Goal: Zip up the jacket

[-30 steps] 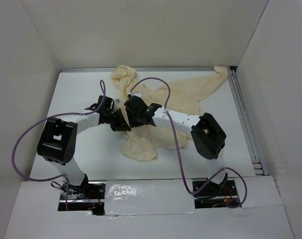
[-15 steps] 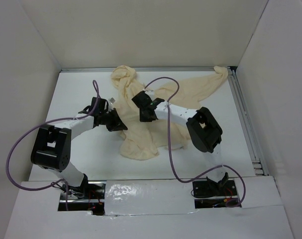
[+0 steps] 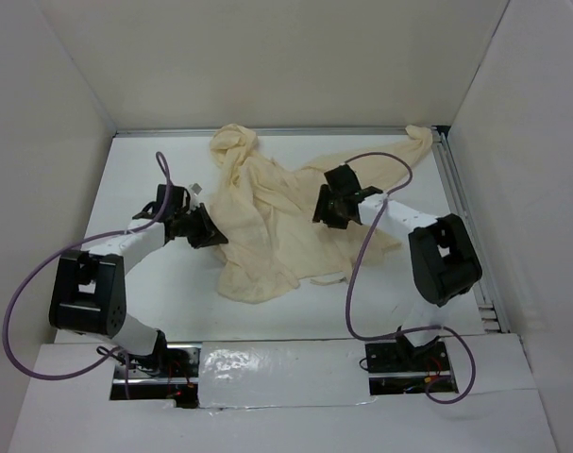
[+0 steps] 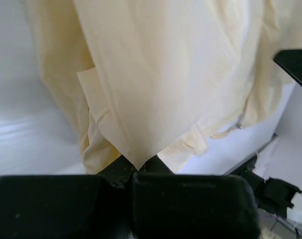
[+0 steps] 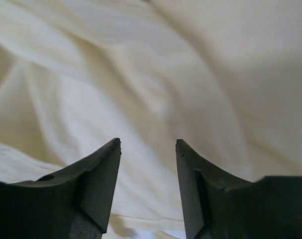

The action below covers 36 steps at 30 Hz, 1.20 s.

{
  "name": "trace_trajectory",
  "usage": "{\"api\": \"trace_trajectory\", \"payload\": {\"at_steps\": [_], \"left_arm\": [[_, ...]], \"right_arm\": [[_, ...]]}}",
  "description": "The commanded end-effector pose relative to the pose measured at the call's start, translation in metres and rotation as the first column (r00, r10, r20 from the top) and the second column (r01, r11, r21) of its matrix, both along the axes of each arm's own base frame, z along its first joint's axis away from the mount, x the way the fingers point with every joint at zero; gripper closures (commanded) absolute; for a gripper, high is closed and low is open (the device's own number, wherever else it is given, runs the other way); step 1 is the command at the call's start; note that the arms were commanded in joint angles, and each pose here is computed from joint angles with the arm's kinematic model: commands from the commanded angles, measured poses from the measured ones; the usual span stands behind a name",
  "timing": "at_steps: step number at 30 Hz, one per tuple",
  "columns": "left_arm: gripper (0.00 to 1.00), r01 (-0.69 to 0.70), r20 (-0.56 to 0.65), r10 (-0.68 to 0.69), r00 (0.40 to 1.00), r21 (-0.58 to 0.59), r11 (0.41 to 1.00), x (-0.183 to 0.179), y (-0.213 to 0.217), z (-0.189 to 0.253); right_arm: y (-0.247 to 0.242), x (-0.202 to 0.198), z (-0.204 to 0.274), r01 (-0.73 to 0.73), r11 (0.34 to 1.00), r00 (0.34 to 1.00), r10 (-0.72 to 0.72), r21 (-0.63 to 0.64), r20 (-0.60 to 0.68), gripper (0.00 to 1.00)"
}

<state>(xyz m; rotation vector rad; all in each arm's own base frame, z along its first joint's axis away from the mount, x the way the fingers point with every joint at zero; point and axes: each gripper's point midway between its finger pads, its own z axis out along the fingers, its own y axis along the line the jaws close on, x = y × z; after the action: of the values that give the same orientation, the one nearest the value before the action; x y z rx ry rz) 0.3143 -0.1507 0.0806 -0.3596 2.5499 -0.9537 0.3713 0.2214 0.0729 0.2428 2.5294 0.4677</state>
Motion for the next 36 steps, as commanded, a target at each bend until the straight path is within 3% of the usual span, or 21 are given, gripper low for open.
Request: {"api": "trace_trajectory", "payload": {"at_steps": [1, 6, 8, 12, 15, 16, 17, 18, 21, 29, 33, 36], "left_arm": [[1.00, -0.034, -0.021, 0.035, 0.999, 0.061, 0.998, -0.004, 0.017, -0.003], [1.00, -0.015, 0.020, 0.014, 1.000, 0.046, 0.999, 0.001, 0.011, 0.014], [1.00, 0.002, 0.049, -0.005, 0.999, 0.054, 0.999, 0.002, 0.009, 0.020], [1.00, -0.004, 0.104, -0.007, 0.995, 0.103, 0.995, 0.021, 0.017, 0.032], [0.91, -0.013, 0.134, -0.001, 0.991, 0.104, 0.994, 0.043, 0.031, 0.044], [0.66, 0.027, 0.151, -0.038, 0.988, 0.077, 0.997, 0.042, 0.025, 0.050], [0.49, 0.035, 0.181, -0.046, 0.982, 0.063, 0.997, 0.044, 0.023, 0.058], [0.01, 0.046, 0.196, -0.054, 0.979, 0.047, 0.998, 0.042, 0.019, 0.061], [0.01, 0.059, 0.219, -0.061, 0.974, 0.015, 0.998, 0.032, 0.014, 0.073], [0.01, -0.051, 0.172, 0.040, 0.984, 0.059, 0.997, -0.018, 0.029, 0.078], [0.01, -0.078, 0.203, 0.068, 0.977, 0.044, 0.996, -0.036, 0.026, 0.087], [0.01, -0.081, 0.225, 0.070, 0.972, 0.041, 0.996, -0.039, 0.024, 0.099]], "right_arm": [[-0.027, -0.007, 0.021, 0.012, 0.995, 0.997, -0.005, -0.099, 0.077, 0.43], [-0.009, -0.026, 0.049, -0.052, 0.983, 0.982, 0.083, -0.176, 0.170, 0.41], [0.022, -0.052, 0.051, -0.160, 0.967, 0.966, 0.195, -0.198, 0.171, 0.40], [0.043, -0.081, 0.050, -0.225, 0.965, 0.958, 0.244, -0.133, 0.152, 0.40], [0.055, -0.105, 0.045, -0.288, 0.955, 0.943, 0.296, -0.069, 0.151, 0.41], [0.065, -0.117, 0.042, -0.335, 0.941, 0.931, 0.337, -0.042, 0.141, 0.41], [0.071, -0.122, 0.035, -0.358, 0.933, 0.923, 0.360, -0.040, 0.131, 0.41], [0.077, -0.125, 0.031, -0.375, 0.926, 0.918, 0.377, -0.040, 0.121, 0.41], [0.092, -0.123, 0.015, -0.357, 0.928, 0.926, 0.367, -0.103, 0.089, 0.41], [0.103, -0.114, -0.020, -0.302, 0.932, 0.951, 0.310, -0.201, 0.009, 0.49], [0.096, -0.114, -0.035, -0.290, 0.918, 0.956, 0.292, -0.271, -0.034, 0.46], [0.092, -0.117, -0.034, -0.289, 0.910, 0.954, 0.299, -0.297, -0.014, 0.39]]}}
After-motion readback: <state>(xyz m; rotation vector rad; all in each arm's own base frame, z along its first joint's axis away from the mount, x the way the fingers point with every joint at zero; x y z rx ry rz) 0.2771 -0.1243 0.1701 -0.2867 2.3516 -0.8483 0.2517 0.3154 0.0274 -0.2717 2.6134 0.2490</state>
